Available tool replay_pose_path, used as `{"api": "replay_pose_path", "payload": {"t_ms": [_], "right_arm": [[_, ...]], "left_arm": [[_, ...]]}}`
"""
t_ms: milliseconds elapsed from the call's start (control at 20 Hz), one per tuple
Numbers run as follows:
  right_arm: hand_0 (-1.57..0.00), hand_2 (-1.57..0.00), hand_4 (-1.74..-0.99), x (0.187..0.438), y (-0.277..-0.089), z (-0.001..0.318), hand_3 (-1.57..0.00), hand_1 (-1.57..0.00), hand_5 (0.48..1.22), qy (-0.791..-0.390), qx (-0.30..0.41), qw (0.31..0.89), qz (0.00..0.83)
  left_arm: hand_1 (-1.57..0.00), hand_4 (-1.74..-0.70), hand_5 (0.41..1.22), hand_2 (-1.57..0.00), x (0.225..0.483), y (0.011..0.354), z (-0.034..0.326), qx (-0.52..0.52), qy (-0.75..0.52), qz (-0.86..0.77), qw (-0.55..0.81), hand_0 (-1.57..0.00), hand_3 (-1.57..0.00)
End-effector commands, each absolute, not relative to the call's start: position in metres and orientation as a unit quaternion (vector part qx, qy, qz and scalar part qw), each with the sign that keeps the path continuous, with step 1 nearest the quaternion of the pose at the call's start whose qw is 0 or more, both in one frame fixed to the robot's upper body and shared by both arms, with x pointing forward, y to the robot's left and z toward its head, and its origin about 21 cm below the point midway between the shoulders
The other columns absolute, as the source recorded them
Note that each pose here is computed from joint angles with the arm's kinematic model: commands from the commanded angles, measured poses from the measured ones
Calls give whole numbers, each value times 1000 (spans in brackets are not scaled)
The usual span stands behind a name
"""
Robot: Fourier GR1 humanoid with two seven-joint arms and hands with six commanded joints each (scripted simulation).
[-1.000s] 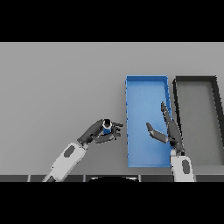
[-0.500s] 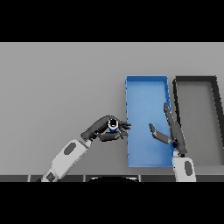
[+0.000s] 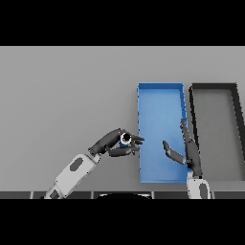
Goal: Pick up the blue pipe and place it into the blue bin.
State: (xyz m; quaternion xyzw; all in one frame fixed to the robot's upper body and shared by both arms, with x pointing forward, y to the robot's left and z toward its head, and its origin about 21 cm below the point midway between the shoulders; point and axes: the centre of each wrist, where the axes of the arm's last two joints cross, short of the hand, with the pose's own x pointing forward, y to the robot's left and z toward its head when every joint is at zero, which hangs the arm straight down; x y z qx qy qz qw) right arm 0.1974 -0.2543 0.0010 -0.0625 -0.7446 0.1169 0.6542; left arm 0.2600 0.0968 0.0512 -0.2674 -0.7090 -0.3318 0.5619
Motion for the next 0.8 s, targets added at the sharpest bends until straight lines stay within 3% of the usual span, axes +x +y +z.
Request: {"api": "replay_pose_path", "payload": {"t_ms": [0,150,250,450,750], "right_arm": [[1,1,-1207,198,-254,5,1,1,619,-747,-64,652,112],[1,1,-1195,200,-252,17,1,1,610,-765,-34,634,110],[1,1,-1199,205,-257,36,1,1,593,-773,28,623,115],[1,1,-1250,210,-262,80,1,1,532,-766,99,604,194],[1,1,-1301,220,-227,133,1,1,520,-749,167,556,320]], "left_arm": [[-1570,-1730,1220,-1570,262,99,51,-260,-708,-334,565,-1570,-1442],[-1571,-1731,1221,-1571,262,99,50,-262,-708,-336,562,-1571,-1438],[-1571,-1731,1221,-1571,261,96,50,-268,-704,-333,568,-1571,-1440],[-1571,-1731,1221,-1571,263,98,51,-262,-707,-338,563,-1571,-1440],[-1571,-1732,1221,-1571,266,95,53,-258,-702,-343,568,-1571,-1438]]}}
